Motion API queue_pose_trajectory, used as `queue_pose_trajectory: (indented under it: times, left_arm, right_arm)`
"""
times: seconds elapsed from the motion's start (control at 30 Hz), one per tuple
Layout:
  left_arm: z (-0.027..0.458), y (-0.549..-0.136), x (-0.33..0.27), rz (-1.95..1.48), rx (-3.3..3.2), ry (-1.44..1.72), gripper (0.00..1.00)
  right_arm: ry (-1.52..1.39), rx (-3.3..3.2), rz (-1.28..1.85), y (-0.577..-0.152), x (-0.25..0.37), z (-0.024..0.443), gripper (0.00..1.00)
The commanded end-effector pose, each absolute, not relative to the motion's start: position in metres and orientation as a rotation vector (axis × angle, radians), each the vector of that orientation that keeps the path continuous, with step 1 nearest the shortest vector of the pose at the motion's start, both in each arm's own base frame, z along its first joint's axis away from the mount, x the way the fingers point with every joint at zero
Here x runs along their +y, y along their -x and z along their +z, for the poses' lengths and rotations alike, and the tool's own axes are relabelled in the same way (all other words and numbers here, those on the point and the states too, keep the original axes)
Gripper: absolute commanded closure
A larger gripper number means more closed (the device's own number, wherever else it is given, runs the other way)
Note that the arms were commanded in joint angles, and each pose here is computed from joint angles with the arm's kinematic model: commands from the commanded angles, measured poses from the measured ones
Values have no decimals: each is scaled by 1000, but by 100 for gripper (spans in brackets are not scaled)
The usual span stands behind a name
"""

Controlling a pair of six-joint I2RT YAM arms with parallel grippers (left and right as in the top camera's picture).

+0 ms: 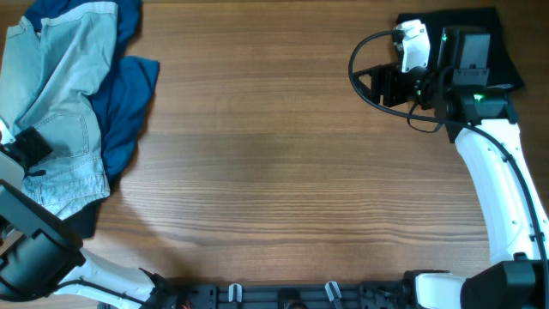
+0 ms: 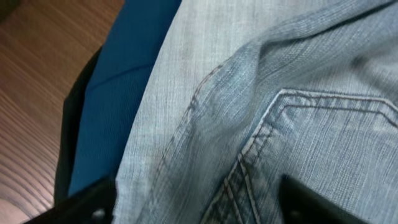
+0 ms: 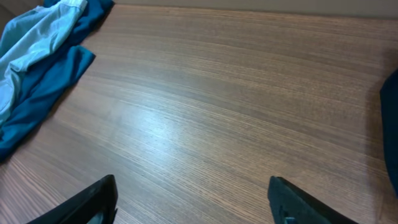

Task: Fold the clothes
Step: 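Reach the left gripper into the denim shorts pile and grasp them, then lift the denim shorts with the left gripper and drop them mid-table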

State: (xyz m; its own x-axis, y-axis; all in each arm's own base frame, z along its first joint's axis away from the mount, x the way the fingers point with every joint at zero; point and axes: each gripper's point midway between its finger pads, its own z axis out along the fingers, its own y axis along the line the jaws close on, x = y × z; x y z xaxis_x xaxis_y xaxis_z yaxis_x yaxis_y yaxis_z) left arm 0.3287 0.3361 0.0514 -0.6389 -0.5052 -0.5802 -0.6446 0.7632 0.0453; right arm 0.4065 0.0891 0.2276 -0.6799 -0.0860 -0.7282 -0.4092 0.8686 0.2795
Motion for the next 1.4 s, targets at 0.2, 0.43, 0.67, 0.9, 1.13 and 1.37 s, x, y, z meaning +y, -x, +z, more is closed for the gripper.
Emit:
queue_pose_trajectory:
  times: [0.2, 0.43, 0.67, 0.9, 1.13, 1.37]
  left_arm:
    - [45, -331, 338, 310, 2409, 863, 37]
    - [31, -329, 339, 299, 2428, 875, 29]
    - [25, -329, 339, 294, 2435, 880, 74]
    - [50, -340, 339, 190, 2258, 1070, 96]
    - [132, -381, 274, -144, 2098, 1011, 96]
    - [172, -430, 117, -474, 2220, 607, 96]
  right_arm:
    - [382, 2264, 565, -410, 94, 232, 25]
    - [382, 2264, 565, -410, 94, 232, 25]
    - [382, 2264, 565, -410, 94, 232, 27]
    - [382, 2263, 565, -410, 94, 232, 29]
    - [383, 2258, 564, -411, 94, 233, 30]
    - [244, 2275, 610, -412, 85, 238, 30]
